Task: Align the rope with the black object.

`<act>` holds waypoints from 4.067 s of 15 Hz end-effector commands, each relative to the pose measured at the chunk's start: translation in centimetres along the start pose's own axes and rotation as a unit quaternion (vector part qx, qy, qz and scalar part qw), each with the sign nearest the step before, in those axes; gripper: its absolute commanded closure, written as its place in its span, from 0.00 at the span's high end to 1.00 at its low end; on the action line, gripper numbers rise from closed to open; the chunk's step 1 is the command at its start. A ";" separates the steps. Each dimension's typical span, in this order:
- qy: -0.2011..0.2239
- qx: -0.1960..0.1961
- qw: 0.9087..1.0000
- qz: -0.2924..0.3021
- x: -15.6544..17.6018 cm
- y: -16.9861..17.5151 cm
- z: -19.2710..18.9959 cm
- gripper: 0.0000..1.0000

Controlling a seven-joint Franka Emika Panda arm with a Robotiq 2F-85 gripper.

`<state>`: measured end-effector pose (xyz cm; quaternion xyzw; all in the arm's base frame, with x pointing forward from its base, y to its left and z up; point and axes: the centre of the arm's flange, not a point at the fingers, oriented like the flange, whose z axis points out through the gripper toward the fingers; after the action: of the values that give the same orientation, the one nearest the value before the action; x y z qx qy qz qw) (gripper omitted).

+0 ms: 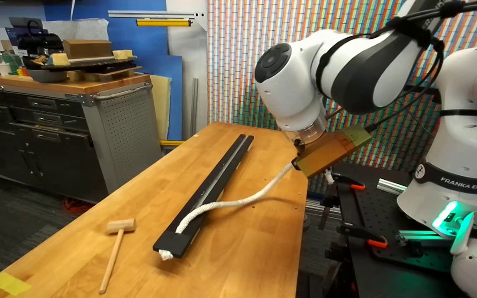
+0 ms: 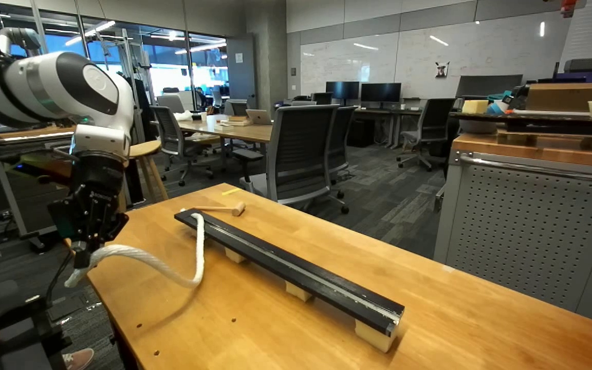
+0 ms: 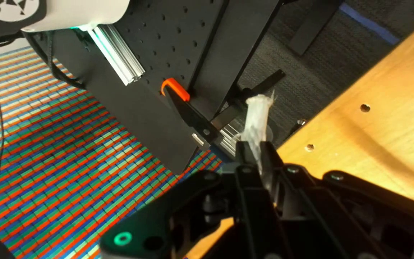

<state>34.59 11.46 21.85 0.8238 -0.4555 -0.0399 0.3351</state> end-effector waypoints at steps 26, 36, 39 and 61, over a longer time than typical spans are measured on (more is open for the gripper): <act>-0.023 0.319 0.947 0.037 30.1 -8.6 -7.4 0.03; -0.050 0.264 0.962 0.057 29.0 -8.8 -3.7 0.03; -0.060 0.241 0.965 0.083 28.6 -7.7 -1.3 0.03; -0.097 0.232 0.967 0.045 29.4 -9.7 5.8 0.81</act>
<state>56.28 -11.49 17.29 0.8424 -0.5296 -0.0054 0.0991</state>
